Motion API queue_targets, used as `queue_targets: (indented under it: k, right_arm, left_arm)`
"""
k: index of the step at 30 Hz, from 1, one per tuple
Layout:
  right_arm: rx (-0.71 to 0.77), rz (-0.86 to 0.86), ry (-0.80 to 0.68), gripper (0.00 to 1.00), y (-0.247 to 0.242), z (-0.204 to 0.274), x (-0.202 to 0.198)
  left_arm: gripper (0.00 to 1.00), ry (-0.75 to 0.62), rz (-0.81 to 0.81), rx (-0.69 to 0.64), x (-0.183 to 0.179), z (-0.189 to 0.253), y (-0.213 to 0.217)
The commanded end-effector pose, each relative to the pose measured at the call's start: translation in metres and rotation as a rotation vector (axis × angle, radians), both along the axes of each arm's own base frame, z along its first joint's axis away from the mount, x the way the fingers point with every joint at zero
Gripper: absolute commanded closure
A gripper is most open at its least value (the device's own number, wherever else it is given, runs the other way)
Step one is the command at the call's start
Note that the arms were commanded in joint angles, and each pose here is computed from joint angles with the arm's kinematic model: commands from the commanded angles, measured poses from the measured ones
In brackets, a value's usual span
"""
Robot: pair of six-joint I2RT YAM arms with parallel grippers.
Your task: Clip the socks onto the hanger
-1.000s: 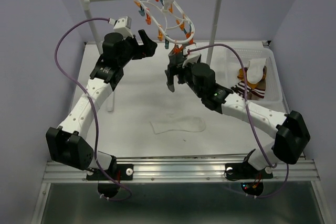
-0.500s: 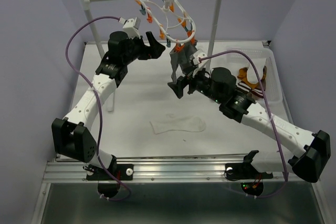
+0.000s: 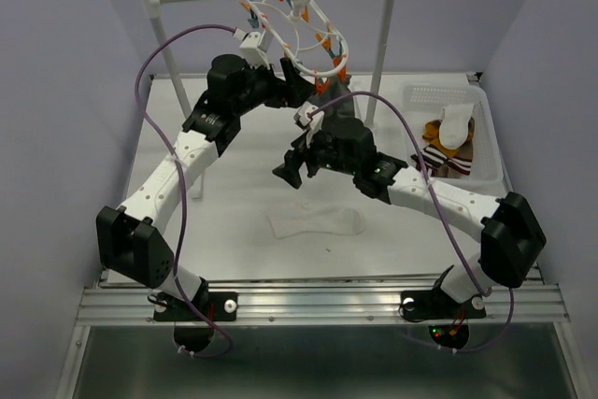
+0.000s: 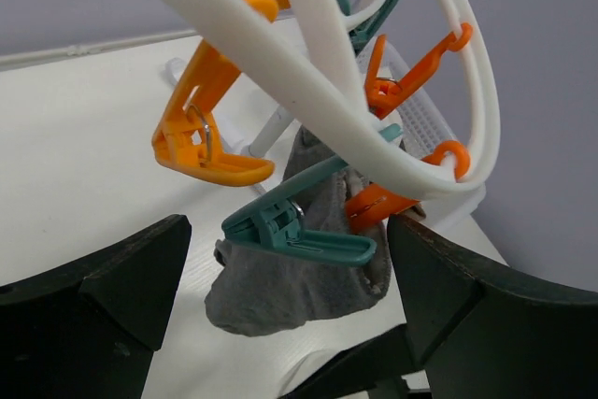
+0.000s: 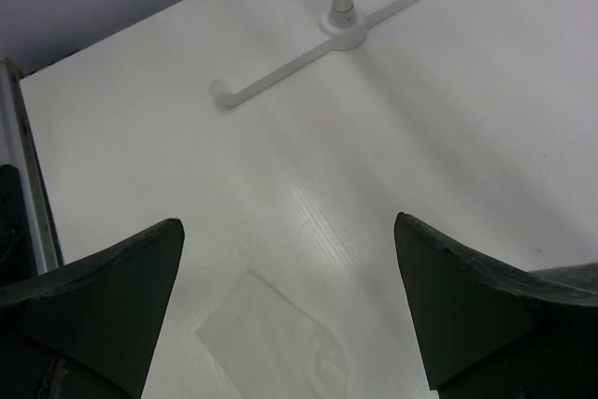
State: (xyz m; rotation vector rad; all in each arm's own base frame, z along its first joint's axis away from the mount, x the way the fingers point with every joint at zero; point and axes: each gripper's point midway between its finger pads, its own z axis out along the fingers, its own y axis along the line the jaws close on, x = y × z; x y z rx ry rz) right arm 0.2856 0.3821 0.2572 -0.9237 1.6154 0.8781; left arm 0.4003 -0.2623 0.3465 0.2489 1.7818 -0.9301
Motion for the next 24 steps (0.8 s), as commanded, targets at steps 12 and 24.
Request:
queue_targets:
  k: [12, 24]
  right_arm:
    - [0.42, -0.55, -0.305, 0.0, -0.047, 0.085, 0.092]
    - [0.556, -0.669, -0.404, 0.0, -0.094, 0.109, 0.108]
  left_arm:
    - [0.01, -0.149, 0.056, 0.01, -0.015, 0.064, 0.011]
    - [0.01, -0.189, 0.082, 0.002, -0.047, 0.075, 0.032]
